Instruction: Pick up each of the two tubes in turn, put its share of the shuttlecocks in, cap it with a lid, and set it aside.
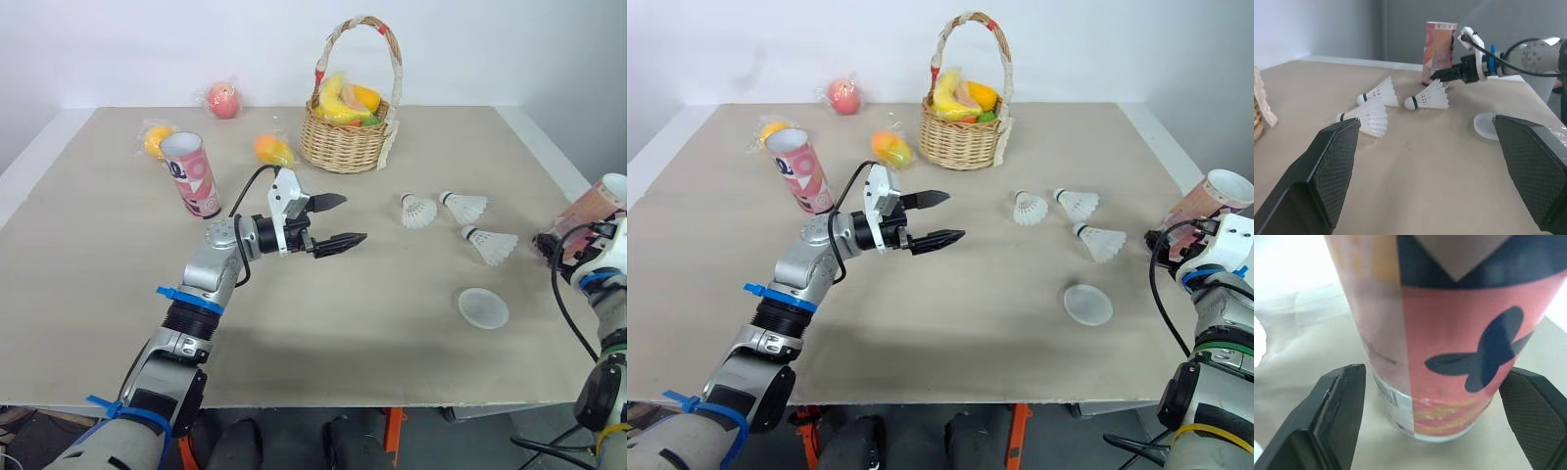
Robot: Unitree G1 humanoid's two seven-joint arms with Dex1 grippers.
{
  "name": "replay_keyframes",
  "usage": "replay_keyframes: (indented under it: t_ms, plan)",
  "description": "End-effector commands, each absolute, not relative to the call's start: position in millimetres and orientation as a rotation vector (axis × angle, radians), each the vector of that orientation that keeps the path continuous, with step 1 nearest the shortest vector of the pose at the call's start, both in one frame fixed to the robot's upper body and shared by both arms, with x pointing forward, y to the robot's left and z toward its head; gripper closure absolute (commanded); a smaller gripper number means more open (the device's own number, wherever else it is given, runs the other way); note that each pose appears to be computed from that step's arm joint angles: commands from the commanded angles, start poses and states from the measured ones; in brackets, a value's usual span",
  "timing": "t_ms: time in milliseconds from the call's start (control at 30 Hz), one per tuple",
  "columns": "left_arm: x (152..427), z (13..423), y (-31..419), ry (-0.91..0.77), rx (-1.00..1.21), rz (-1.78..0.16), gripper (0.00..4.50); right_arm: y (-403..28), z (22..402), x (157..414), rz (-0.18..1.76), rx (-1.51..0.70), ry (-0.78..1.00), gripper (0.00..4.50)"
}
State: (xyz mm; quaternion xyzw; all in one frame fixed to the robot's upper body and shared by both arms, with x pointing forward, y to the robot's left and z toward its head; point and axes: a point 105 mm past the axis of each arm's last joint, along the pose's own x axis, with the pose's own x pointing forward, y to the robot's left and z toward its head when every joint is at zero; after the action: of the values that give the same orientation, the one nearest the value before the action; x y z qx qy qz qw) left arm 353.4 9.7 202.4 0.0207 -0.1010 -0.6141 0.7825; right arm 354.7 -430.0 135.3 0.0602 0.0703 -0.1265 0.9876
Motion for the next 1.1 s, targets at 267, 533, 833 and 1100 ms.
replay_keyframes:
  t_ms: [267,533,833,1100]
  plan:
    - [356,209,24,-0.251,-0.028,-1.252,0.0,-442,136,308,-0.096,-0.041,0.269,0.06]
    - [363,200,106,-0.183,-0.11,-0.784,0.0,-276,214,293,0.694,-0.108,0.041,0.06]
    - [371,170,219,-0.124,-0.202,-0.119,0.0,-148,214,316,1.02,-0.138,-0.039,0.06]
    - [388,159,240,-0.068,-0.118,-0.057,0.0,-101,197,342,0.957,-0.137,-0.091,0.06]
